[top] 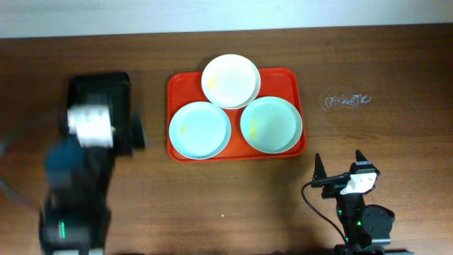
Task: Clean dirty plates on tray and stack at the side
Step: 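Move the left gripper to the black tray and grasp the sponge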
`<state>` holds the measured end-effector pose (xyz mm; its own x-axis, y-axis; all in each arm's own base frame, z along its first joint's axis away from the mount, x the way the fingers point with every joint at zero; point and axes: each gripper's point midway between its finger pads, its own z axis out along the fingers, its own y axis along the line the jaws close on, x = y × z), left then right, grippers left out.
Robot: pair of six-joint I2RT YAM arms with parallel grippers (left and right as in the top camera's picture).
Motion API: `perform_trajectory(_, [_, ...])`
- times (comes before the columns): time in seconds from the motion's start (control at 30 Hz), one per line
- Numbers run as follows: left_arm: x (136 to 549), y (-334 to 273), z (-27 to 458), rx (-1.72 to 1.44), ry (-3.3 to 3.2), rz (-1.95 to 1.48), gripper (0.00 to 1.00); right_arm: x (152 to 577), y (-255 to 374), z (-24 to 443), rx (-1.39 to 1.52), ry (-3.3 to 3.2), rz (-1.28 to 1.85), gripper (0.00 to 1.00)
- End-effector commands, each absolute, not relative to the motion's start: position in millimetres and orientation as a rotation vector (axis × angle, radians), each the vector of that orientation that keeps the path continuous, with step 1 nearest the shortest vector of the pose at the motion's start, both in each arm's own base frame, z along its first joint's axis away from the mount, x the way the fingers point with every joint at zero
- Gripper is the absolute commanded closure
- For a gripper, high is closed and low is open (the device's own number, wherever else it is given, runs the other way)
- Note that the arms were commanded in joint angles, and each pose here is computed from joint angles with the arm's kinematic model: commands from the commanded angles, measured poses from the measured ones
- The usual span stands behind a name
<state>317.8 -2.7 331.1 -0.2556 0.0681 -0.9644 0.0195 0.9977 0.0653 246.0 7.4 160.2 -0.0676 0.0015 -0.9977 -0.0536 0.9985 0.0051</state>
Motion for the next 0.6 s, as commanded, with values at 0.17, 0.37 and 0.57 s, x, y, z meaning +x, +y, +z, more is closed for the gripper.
perform_trajectory(0.17, [420.0,142.5,190.9,-0.856,2.429,0.183,0.01,245.9,8.2,157.7,-0.045,1.641,0.045,0.01])
perform_trajectory(0.37, [425.1,162.8,70.0,-1.104,2.616,0.012,0.01,245.9,8.2,157.7,-0.045,1.641,0.045,0.01])
perform_trajectory(0.57, [445.6,157.2,-3.3,-1.106,2.67,-0.072,0.12,245.9,8.2,157.7,-0.045,1.641,0.045,0.01])
